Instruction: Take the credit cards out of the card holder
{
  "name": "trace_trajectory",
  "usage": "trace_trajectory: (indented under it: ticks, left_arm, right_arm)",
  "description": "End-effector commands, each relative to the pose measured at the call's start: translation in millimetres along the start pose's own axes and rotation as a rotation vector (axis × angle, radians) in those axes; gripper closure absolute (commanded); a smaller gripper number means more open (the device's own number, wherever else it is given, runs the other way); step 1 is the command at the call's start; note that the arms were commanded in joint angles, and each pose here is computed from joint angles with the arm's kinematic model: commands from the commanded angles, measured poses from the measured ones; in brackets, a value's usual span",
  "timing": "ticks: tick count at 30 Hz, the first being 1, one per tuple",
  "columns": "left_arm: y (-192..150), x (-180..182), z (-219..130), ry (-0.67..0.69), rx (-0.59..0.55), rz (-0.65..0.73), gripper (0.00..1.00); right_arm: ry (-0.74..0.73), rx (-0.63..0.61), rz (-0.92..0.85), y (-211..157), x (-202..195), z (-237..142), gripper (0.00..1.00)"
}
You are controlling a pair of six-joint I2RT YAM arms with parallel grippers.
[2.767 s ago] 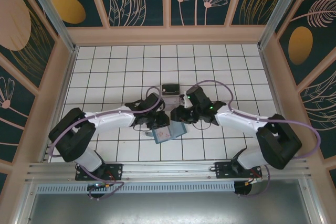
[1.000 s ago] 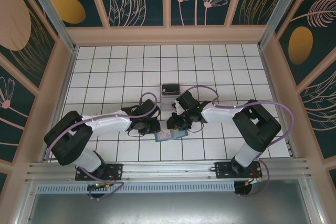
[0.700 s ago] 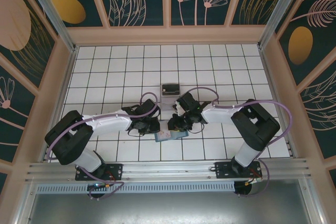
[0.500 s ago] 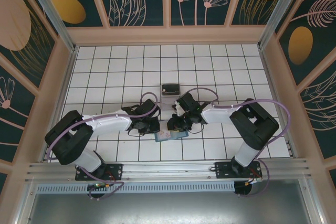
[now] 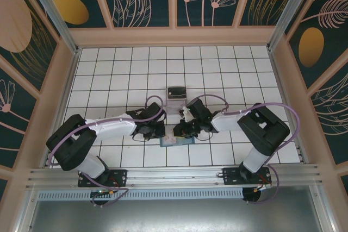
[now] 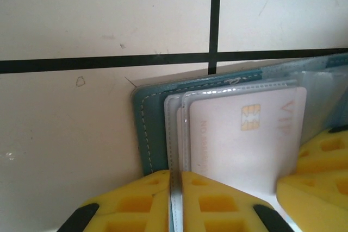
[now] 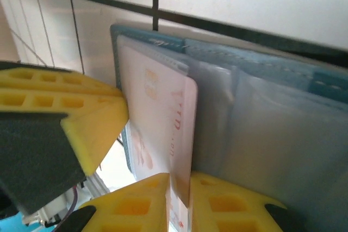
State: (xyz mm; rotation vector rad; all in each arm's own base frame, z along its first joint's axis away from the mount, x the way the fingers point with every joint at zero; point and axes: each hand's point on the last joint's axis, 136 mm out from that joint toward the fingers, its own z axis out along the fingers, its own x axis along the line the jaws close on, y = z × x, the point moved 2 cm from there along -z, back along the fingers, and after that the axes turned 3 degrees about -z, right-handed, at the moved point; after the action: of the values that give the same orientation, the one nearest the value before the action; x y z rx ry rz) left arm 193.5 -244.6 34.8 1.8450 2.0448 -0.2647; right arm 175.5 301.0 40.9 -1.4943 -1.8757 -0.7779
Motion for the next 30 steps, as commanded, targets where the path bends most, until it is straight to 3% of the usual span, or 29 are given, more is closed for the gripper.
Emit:
trace_trajectory:
  ticks: [1, 9, 20, 30]
  left_arm:
    - [-9.9, 16.3, 8.0, 0.049, 0.039, -0.013, 0.88]
    - [-12.0, 26.1, 9.5, 0.091, 0.037, -0.013, 0.88]
    - [-12.0, 27.5, 9.2, 0.103, 0.040, -0.009, 0.87]
    - [-3.4, 11.2, -0.6, 0.052, 0.011, -0.007, 0.86]
  right_arm:
    - [0.130, -0.019, -0.039, 1.5, 24.2, -5.3, 0.83]
    - [0.196, -0.066, -0.015, -1.7, 22.7, -17.4, 0.83]
    - [0.181, -0.075, 0.013, -5.6, 14.4, -19.2, 0.85]
    - [0.124, -0.069, 0.059, -6.9, -4.9, -16.8, 0.97]
